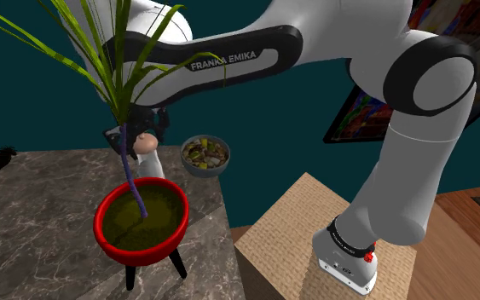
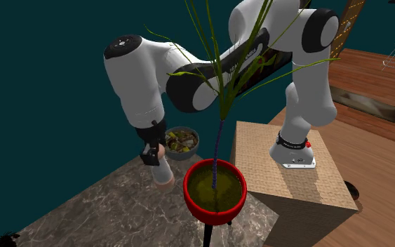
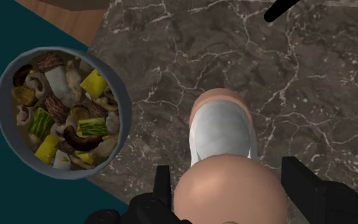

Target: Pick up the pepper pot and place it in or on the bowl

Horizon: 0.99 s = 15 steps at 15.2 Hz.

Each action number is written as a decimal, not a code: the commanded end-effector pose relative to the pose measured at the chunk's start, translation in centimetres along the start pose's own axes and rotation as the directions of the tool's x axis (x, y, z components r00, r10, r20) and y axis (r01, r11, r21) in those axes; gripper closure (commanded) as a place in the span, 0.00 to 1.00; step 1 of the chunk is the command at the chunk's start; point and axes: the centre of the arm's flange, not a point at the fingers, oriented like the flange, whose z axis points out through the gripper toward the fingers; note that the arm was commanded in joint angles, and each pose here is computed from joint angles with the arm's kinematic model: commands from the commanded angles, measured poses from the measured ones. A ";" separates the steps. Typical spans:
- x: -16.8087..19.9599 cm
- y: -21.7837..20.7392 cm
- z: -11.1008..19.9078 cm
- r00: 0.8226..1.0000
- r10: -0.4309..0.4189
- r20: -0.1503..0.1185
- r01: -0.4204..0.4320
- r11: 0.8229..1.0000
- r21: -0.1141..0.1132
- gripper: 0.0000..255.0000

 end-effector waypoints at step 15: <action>0.0 1.2 -8.4 1.000 0.000 0.000 0.000 1.000 0.000 1.00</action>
